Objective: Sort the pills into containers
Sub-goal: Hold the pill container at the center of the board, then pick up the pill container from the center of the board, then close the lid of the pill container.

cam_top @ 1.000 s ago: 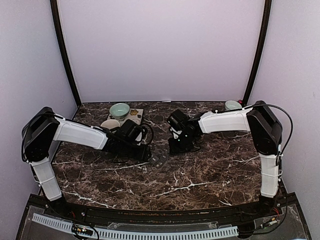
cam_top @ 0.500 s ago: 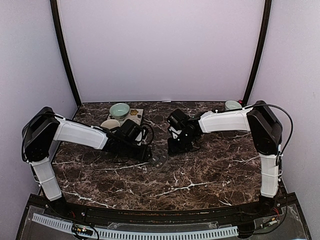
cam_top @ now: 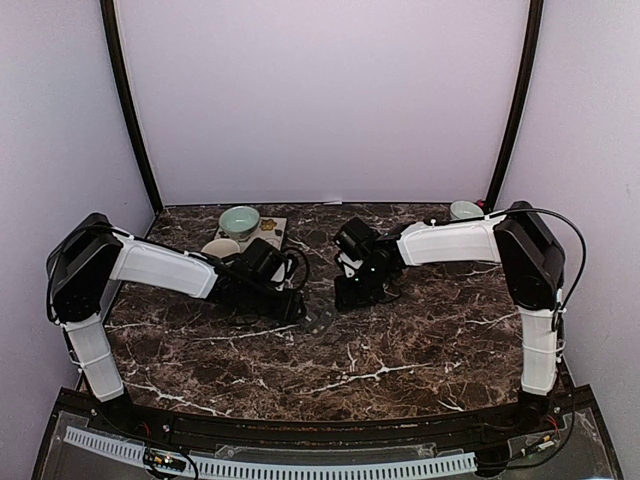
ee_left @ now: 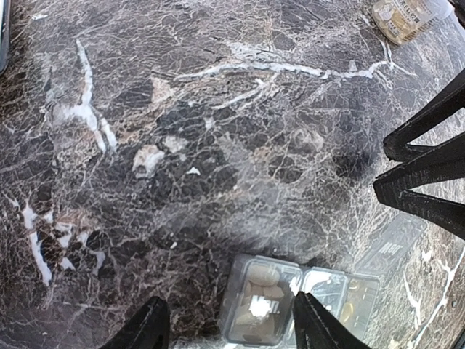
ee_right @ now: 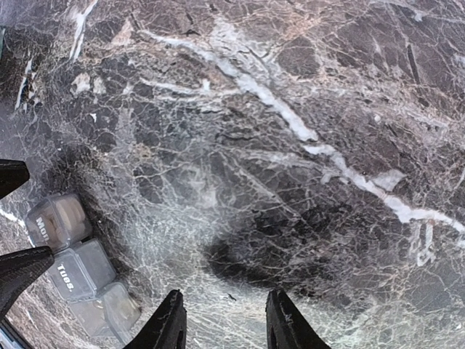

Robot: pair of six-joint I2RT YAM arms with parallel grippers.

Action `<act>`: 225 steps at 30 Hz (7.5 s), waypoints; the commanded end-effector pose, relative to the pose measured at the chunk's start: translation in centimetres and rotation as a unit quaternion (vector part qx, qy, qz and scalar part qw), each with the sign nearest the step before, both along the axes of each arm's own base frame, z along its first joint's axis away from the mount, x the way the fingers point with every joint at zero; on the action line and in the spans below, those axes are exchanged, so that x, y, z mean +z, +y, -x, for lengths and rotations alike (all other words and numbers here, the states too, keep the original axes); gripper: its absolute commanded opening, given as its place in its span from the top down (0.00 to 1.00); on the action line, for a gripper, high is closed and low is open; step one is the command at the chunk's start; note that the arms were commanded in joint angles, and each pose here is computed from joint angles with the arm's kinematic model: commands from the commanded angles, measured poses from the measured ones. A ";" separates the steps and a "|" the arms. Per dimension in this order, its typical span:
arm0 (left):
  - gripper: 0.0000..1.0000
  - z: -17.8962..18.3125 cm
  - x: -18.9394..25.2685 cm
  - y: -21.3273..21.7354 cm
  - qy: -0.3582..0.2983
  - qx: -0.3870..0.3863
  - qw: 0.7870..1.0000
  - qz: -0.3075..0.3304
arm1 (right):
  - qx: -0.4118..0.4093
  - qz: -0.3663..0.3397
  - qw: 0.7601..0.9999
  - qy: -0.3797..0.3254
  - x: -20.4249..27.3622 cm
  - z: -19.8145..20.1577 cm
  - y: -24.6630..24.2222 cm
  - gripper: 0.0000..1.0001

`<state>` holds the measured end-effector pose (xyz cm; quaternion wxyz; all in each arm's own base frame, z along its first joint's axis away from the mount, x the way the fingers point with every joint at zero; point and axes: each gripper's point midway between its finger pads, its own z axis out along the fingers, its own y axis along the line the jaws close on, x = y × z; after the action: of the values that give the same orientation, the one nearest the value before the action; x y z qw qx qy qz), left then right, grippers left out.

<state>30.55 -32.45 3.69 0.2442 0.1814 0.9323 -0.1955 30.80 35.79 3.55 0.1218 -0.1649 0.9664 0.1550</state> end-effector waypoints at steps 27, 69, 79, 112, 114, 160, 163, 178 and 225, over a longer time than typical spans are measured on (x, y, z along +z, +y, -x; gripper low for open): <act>0.39 0.4 2.5 0.0 -0.011 -0.005 0.999 0.031 | 0.004 -0.010 1.000 -0.008 0.8 0.1 0.8 0.62; 0.40 2.5 -1.0 -0.1 0.028 -0.024 0.999 -0.014 | 0.024 -0.037 0.999 -0.010 2.9 3.0 2.0 0.62; 0.40 2.0 -0.6 -0.4 0.022 -0.018 1.000 -0.010 | 0.048 -0.055 0.997 -0.004 3.1 3.9 3.0 0.62; 0.41 2.3 -0.4 -0.3 0.026 -0.017 0.999 -0.008 | 0.095 -0.119 0.984 0.087 0.3 7.6 5.7 0.61; 0.41 2.3 -0.5 -0.3 0.027 -0.018 0.999 -0.009 | 0.094 -0.122 0.984 0.090 0.1 7.6 5.9 0.61; 0.41 3.8 -0.5 1.0 0.025 -0.030 0.999 -0.006 | 0.005 -0.101 0.980 0.174 -5.5 8.6 5.9 0.75; 0.40 3.6 -0.2 1.1 0.019 -0.026 0.999 -0.007 | 0.005 -0.097 0.980 0.175 -5.5 8.8 5.7 0.87; 0.36 2.4 6.5 2.0 -0.030 0.018 0.996 0.088 | -0.020 -0.195 0.965 0.174 0.6 7.4 6.3 1.00; 0.57 5.4 17.9 0.2 -0.032 0.008 0.930 0.366 | -0.007 -0.573 0.788 0.224 22.9 8.1 9.0 1.00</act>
<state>25.22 -32.21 21.78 0.3292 0.0755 0.7897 -0.5121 23.56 44.69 21.97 -0.0405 0.0235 0.7473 0.6628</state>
